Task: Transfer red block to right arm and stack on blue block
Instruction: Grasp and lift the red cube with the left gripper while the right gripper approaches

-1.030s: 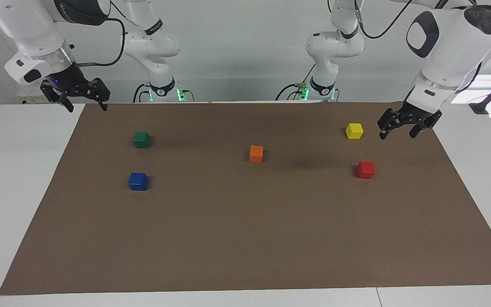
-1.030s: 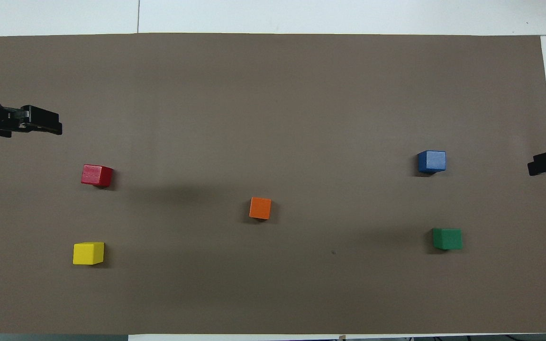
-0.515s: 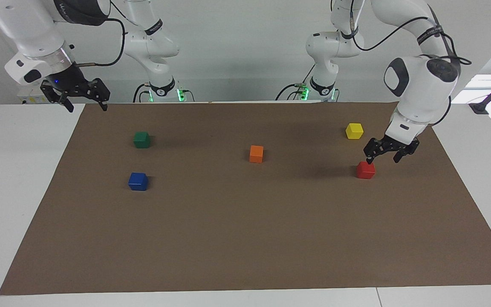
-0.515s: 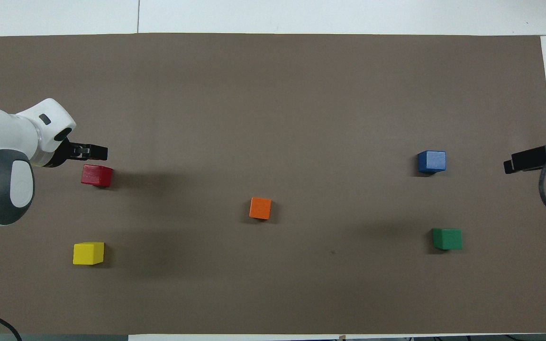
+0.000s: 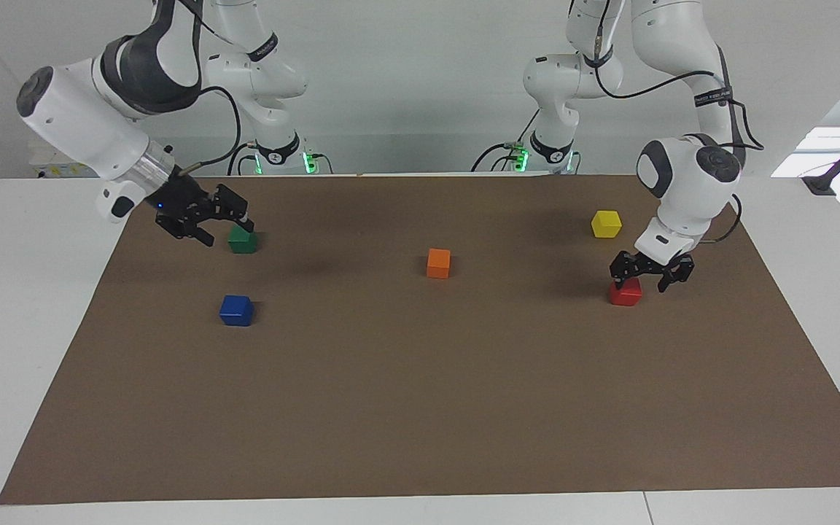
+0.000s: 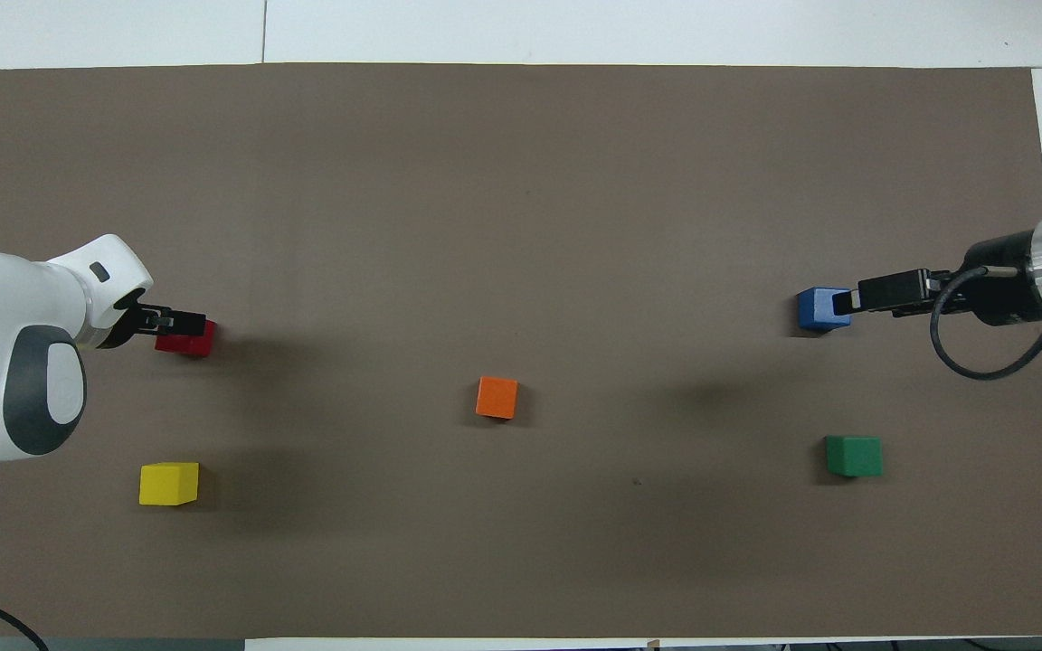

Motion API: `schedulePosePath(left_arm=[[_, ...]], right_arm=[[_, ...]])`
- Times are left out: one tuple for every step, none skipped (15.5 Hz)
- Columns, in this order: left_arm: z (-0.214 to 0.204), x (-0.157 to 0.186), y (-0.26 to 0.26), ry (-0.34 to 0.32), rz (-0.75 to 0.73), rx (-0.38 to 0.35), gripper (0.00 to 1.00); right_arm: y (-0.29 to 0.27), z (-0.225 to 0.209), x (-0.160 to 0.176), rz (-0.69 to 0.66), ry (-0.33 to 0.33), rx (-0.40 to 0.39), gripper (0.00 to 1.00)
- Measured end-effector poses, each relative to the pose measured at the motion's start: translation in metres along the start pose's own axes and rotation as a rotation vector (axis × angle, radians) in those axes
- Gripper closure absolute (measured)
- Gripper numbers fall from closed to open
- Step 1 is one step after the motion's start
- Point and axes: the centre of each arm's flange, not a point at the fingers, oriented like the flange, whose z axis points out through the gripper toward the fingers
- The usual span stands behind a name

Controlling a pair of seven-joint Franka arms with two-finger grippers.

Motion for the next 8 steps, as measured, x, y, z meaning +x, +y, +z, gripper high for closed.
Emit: schedulePosePath(left_arm=[[0.003,-0.001,0.0,-0.002,0.0,0.0,0.0],[0.006,-0.002,0.0,-0.006,0.0,-0.001,0.0],[0.01,-0.003,0.001,-0.012,0.0,-0.001,0.0],[0.014,-0.005,0.001,-0.017,0.0,-0.002,0.0],[0.018,-0.006,0.001,-0.024,-0.004,-0.003,0.08],[0.019,-0.005,0.001,-0.028,-0.028,-0.003,0.19],[0.019,-0.004,0.002,-0.03,-0.077,-0.004,0.32],[0.018,-0.003,0.004,-0.036,-0.142,-0.004,0.44]], right_arm=[[0.007,0.016,0.005,0.007,0.015,0.069,0.0],[0.01,0.031,0.007,0.026,0.029,0.148,0.0],[0.012,0.045,0.007,0.051,0.044,0.236,0.0],[0.011,0.054,0.006,0.074,0.062,0.316,0.0],[0.008,0.059,0.006,0.098,0.08,0.386,0.0],[0.002,0.061,0.006,0.119,0.09,0.455,0.0],[-0.005,0.063,0.005,0.138,0.093,0.527,0.0],[-0.013,0.065,0.005,0.15,0.09,0.59,0.0]])
